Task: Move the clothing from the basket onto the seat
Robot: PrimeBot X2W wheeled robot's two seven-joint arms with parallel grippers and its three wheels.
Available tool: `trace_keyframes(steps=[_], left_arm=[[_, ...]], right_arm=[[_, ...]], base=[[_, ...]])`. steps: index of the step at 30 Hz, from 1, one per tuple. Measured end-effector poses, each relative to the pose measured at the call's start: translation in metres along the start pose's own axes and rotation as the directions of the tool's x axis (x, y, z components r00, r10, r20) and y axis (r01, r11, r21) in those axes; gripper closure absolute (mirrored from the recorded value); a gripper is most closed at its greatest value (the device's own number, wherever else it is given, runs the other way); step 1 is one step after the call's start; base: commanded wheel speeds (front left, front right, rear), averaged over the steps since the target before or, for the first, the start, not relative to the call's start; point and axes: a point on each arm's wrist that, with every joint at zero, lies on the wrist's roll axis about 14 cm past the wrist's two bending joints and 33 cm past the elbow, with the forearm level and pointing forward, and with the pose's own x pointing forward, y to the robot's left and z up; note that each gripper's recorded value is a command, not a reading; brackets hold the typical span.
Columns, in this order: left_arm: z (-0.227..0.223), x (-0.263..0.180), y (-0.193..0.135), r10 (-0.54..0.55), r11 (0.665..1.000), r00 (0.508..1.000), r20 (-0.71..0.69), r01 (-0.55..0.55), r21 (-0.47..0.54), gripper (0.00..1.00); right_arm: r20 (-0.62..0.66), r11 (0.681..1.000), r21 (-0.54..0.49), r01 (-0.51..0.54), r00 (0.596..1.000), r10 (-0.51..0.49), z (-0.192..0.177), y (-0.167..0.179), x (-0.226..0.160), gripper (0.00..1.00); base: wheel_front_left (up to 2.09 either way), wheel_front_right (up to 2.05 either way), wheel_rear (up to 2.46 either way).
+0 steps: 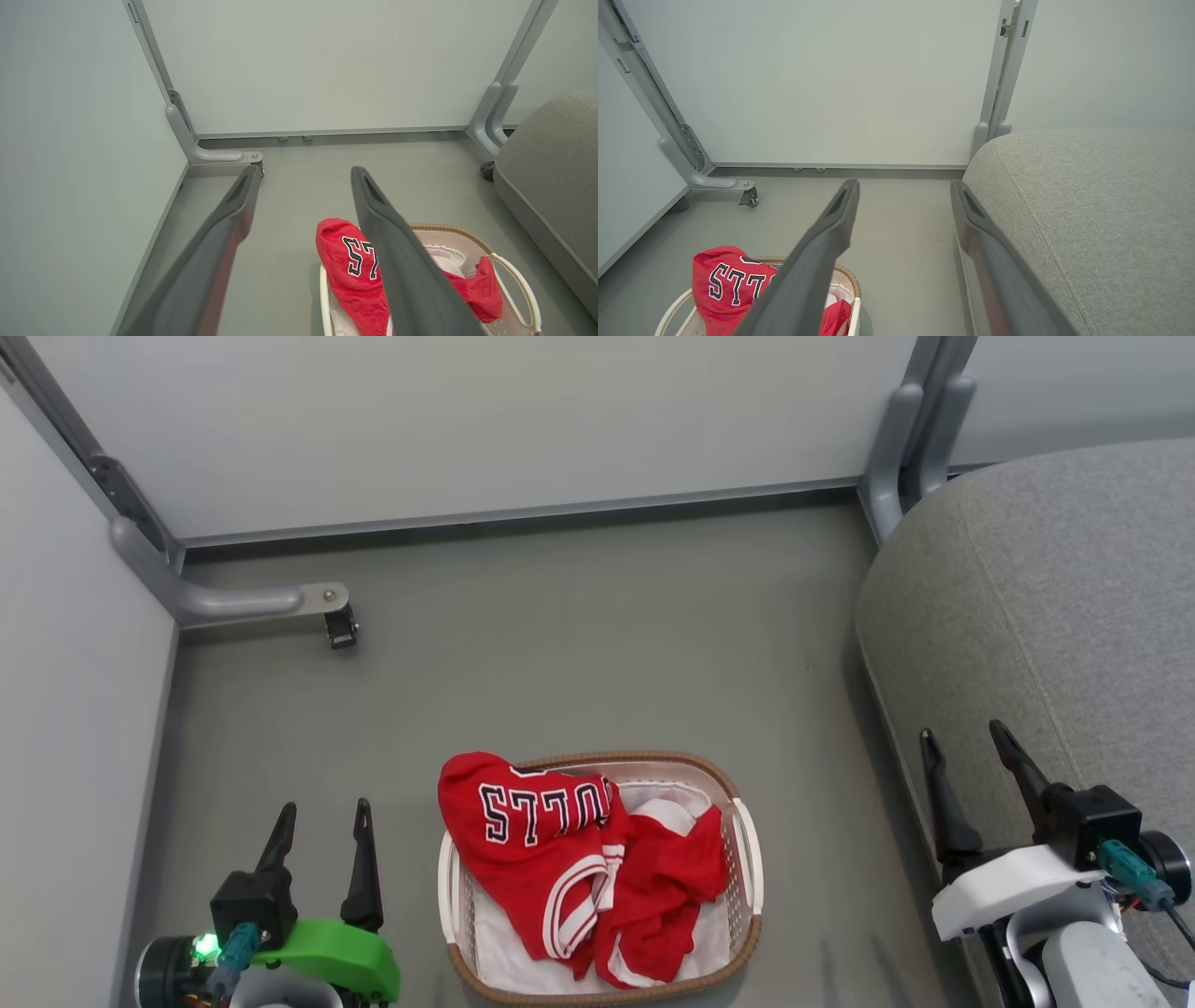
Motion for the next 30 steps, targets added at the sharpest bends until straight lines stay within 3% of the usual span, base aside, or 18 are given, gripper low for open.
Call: trace_keyframes(steps=[15, 30], left_arm=[[-0.037, 0.043, -0.026, -0.081, 0.996, 0.99, -0.112, 0.077, -0.036, 0.0], [-0.089, 0.105, -0.042, -0.144, 0.989, 0.964, -0.222, 0.144, -0.019, 0.0]], right_arm=[[-0.03, 1.0, 0.007, -0.001, 1.0, 0.001, -0.02, -0.006, 0.038, 0.0], [-0.092, 0.999, 0.031, 0.015, 0.996, -0.012, -0.063, -0.014, 0.076, 0.0]], base=[[0.0, 0.0, 0.0], [0.0, 0.0, 0.0]])
